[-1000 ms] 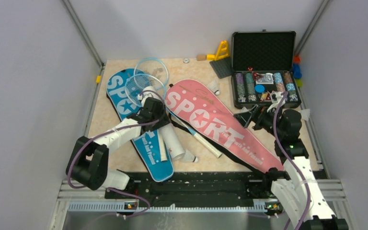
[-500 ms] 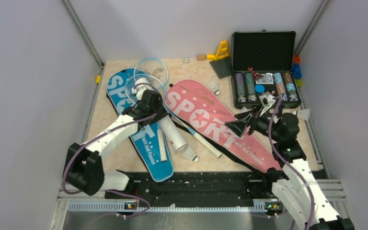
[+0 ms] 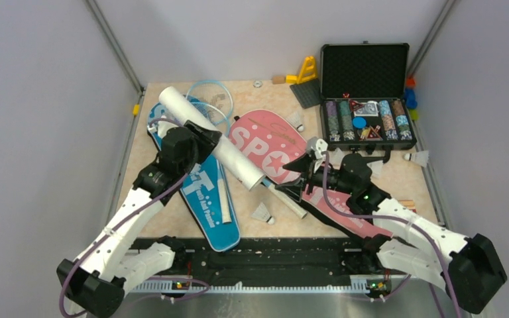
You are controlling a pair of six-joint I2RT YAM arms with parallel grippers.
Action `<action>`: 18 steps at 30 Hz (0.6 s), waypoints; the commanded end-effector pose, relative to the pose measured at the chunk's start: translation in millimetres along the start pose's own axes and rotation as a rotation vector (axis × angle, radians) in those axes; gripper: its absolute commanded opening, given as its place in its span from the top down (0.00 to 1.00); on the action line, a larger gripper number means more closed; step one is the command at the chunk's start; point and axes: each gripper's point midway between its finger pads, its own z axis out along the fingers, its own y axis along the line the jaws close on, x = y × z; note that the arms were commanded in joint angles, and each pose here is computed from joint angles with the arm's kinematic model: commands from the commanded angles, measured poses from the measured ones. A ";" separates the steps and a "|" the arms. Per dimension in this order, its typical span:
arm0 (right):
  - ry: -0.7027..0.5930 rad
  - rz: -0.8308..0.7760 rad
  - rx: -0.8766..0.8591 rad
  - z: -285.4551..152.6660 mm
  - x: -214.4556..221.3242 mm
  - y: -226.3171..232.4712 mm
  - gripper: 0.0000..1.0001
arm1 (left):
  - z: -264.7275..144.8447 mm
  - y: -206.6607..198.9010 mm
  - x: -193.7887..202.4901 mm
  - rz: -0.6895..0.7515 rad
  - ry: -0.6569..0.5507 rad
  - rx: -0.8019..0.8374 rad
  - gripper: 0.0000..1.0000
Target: Pack up the badminton gear
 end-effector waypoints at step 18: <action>-0.294 -0.300 -0.085 42.1 -69.4 26.6 0.73 | -20.7 -20.2 16.1 -0.254 0.092 0.135 0.62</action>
